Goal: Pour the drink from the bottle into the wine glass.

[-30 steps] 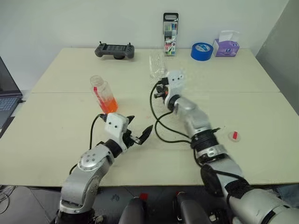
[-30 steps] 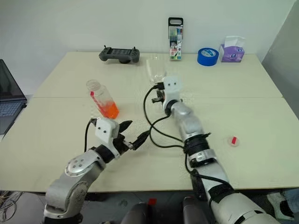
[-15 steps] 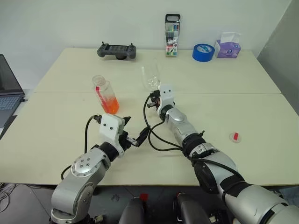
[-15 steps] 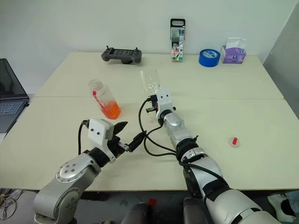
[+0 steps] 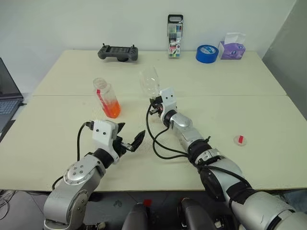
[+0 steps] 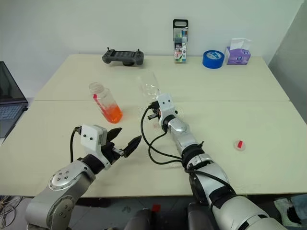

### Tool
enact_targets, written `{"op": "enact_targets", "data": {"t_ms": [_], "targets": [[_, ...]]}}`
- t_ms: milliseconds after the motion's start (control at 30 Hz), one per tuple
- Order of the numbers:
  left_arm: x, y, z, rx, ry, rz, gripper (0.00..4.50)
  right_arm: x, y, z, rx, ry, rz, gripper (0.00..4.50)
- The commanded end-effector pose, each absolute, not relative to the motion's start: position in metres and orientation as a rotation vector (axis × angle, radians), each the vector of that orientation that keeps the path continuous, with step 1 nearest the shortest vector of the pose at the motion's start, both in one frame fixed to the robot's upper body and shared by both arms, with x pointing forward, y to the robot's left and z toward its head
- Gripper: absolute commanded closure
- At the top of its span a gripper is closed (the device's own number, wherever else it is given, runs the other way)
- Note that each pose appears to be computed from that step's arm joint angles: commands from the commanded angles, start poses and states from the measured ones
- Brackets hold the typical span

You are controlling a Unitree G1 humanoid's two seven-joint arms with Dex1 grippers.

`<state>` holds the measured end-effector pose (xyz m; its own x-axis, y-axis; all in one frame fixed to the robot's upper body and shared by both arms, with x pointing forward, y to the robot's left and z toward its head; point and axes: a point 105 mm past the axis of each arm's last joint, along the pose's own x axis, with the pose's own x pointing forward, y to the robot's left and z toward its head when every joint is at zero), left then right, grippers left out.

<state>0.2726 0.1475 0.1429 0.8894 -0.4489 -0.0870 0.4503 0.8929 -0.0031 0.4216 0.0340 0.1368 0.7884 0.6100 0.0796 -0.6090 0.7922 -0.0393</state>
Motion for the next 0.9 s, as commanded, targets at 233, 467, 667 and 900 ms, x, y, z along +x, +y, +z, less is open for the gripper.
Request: {"op": "enact_targets", "data": {"t_ms": [233,467,667,900], "targets": [[0.273,0.151,0.142,0.023,0.074,-0.48,0.0,0.399,0.038,0.105,0.022,-0.017,0.694,4.29],[0.277,0.149,0.146,0.029,0.067,-0.495,0.0,0.392,0.022,0.094,-0.031,-0.008,0.698,4.29],[0.278,0.146,0.146,0.029,0.068,-0.516,0.0,0.379,0.006,0.072,-0.103,0.023,0.701,4.29],[0.282,0.149,0.146,0.036,0.072,-0.518,0.0,0.37,-0.003,0.063,-0.146,0.056,0.734,4.29]]}}
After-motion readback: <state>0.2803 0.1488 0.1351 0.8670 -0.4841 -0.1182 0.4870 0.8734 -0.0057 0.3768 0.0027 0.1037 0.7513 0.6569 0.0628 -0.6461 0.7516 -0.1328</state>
